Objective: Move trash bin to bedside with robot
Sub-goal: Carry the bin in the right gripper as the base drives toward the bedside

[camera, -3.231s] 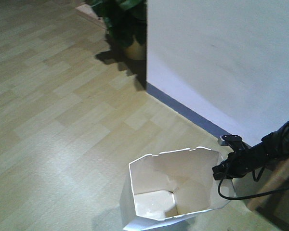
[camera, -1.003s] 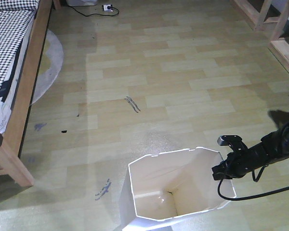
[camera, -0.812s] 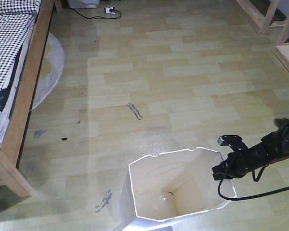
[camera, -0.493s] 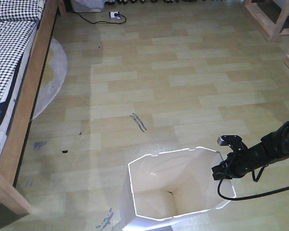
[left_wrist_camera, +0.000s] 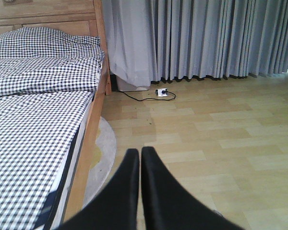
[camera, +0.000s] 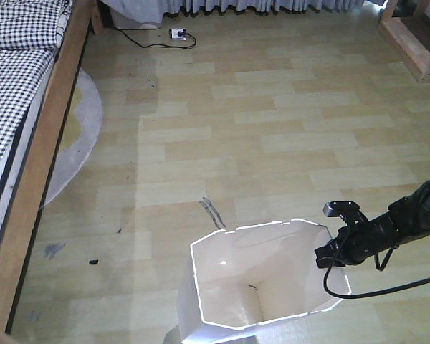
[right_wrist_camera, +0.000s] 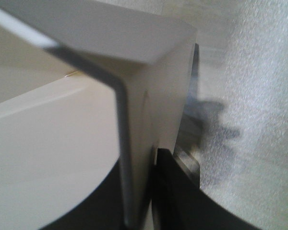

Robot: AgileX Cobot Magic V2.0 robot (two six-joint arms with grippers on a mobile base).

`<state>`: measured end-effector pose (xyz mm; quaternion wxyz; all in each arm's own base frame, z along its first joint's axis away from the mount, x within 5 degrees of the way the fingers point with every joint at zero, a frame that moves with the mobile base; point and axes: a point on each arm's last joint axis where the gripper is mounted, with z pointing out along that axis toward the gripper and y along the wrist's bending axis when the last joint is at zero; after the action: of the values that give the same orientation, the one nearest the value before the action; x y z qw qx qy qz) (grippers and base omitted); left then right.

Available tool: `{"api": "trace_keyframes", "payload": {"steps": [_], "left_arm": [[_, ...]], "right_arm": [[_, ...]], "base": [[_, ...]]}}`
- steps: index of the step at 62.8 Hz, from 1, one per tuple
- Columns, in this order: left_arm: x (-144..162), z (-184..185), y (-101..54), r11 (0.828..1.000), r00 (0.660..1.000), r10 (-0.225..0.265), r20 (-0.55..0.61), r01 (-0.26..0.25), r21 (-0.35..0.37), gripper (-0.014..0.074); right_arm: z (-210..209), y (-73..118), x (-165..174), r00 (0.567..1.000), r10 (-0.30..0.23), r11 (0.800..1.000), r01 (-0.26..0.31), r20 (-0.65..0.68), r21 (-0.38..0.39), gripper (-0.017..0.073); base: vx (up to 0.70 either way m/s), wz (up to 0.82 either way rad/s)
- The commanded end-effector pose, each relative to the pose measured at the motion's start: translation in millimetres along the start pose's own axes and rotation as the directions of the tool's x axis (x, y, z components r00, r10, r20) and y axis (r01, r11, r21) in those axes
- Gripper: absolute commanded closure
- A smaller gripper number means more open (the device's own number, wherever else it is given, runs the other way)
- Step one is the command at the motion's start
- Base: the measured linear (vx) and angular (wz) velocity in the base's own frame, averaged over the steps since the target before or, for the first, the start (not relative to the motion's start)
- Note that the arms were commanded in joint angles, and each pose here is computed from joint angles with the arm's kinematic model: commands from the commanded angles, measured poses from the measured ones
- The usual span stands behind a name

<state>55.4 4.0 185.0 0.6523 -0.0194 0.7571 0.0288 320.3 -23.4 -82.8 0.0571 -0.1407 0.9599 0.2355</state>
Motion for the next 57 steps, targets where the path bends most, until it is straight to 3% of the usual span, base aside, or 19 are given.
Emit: {"api": "trace_keyframes", "payload": {"steps": [1,57], "left_arm": [[-0.8,0.3,-0.1,1.0,0.998,-0.004,0.066,0.004,0.0,0.06],[-0.8,0.3,-0.1,1.0,0.998,-0.004,0.066,0.004,0.0,0.06]], "right_arm": [[-25.0,21.8,-21.2,0.996,-0.002,0.984,0.019,0.093,-0.177,0.0566],[-25.0,21.8,-21.2,0.996,-0.002,0.984,0.019,0.093,-0.177,0.0566]], "base": [[0.34,-0.01],[0.33,0.0]]}}
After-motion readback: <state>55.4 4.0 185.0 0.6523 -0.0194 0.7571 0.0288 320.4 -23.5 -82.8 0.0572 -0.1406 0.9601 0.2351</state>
